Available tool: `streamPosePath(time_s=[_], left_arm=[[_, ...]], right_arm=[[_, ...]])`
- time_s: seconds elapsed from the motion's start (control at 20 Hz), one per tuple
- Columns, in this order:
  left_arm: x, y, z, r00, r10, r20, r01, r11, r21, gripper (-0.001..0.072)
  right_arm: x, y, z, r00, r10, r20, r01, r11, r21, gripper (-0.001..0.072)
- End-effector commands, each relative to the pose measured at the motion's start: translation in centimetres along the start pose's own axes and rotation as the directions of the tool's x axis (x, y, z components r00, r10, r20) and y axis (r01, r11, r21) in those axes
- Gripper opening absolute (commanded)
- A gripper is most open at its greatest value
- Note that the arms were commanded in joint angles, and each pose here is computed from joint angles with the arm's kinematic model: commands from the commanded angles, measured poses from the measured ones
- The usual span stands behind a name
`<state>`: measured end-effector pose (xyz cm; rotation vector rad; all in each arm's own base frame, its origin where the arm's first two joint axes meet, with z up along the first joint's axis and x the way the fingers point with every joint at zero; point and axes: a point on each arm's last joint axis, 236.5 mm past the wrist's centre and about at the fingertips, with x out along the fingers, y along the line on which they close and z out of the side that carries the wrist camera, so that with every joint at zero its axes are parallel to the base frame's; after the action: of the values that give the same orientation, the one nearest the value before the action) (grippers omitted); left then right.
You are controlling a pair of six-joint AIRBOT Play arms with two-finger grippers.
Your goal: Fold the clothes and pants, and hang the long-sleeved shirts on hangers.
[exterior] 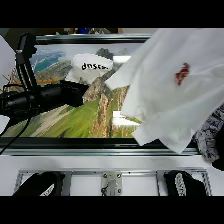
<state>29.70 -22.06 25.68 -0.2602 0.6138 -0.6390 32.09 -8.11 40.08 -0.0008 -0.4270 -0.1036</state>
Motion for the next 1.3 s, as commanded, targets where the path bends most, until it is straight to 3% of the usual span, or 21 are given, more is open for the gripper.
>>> streamPosePath(time_s=[0.0,0.35,0.75,1.25], left_arm=[[0.0,0.0,0.0,1.000,0.002,0.001,-0.002,1.000,0.003,0.0020],[0.0,0.1,-0.3,1.000,0.003,-0.013,-0.003,1.000,0.004,0.0020],[0.0,0.1,-0.6,1.000,0.005,-0.028,-0.005,1.000,0.004,0.0020],[0.0,0.2,-1.1,0.999,0.007,-0.049,-0.007,1.000,0.004,0.0020]], right_arm=[[-2.4,-7.0,1.7,0.956,-0.293,0.006,0.291,0.946,-0.144,0.0021],[-3.9,-13.3,8.6,0.849,-0.515,0.120,0.528,0.812,-0.249,0.0021],[-3.5,-17.5,16.3,0.763,-0.591,0.261,0.646,0.707,-0.288,0.0021],[-7.9,-26.2,17.2,0.578,-0.765,0.285,0.816,0.546,-0.190,0.0021]])
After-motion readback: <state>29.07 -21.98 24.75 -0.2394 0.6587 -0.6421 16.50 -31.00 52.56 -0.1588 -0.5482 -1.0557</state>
